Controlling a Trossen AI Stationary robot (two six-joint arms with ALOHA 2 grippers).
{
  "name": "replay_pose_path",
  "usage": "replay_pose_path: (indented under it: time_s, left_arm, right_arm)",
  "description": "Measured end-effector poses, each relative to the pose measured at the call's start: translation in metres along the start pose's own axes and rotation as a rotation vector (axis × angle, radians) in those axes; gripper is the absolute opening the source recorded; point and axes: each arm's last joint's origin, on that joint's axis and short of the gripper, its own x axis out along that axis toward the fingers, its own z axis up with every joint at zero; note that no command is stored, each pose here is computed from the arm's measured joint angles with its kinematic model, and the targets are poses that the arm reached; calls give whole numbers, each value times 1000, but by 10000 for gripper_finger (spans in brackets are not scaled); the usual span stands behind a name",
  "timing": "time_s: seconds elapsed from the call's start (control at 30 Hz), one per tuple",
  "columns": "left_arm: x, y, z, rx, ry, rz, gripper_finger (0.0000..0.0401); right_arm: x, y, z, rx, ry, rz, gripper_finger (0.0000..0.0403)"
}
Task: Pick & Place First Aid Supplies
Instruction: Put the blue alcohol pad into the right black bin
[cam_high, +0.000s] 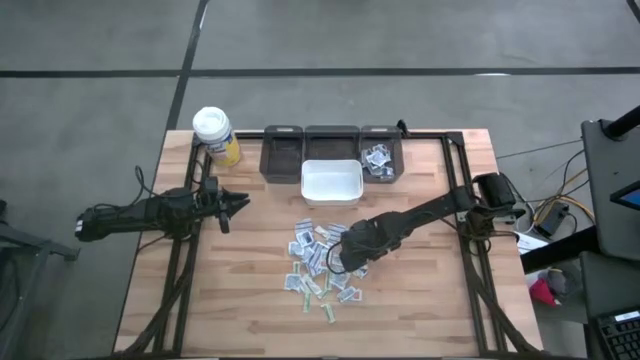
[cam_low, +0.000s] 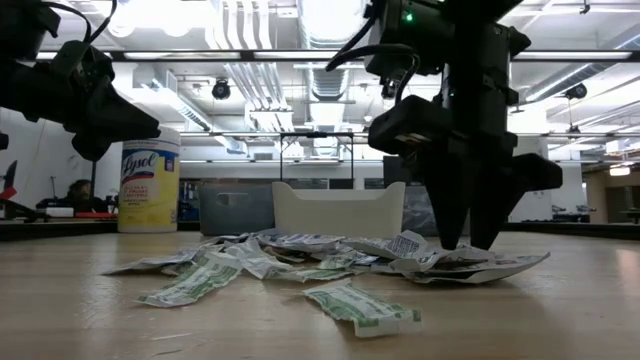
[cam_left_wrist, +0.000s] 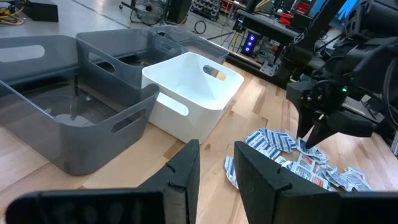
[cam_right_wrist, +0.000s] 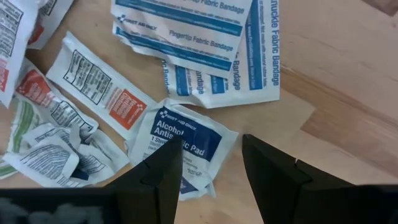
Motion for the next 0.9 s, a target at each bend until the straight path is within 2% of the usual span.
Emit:
replay_pose_path:
  time_s: [0.4, 0.9]
  left_arm:
    - [0, 0, 0, 0, 0, 0, 94]
    - [0, 0, 0, 0, 0, -1, 94]
  right_arm:
    - [2, -4, 0, 11, 4, -20, 137]
    - [3, -7, -1, 9, 6, -45, 35]
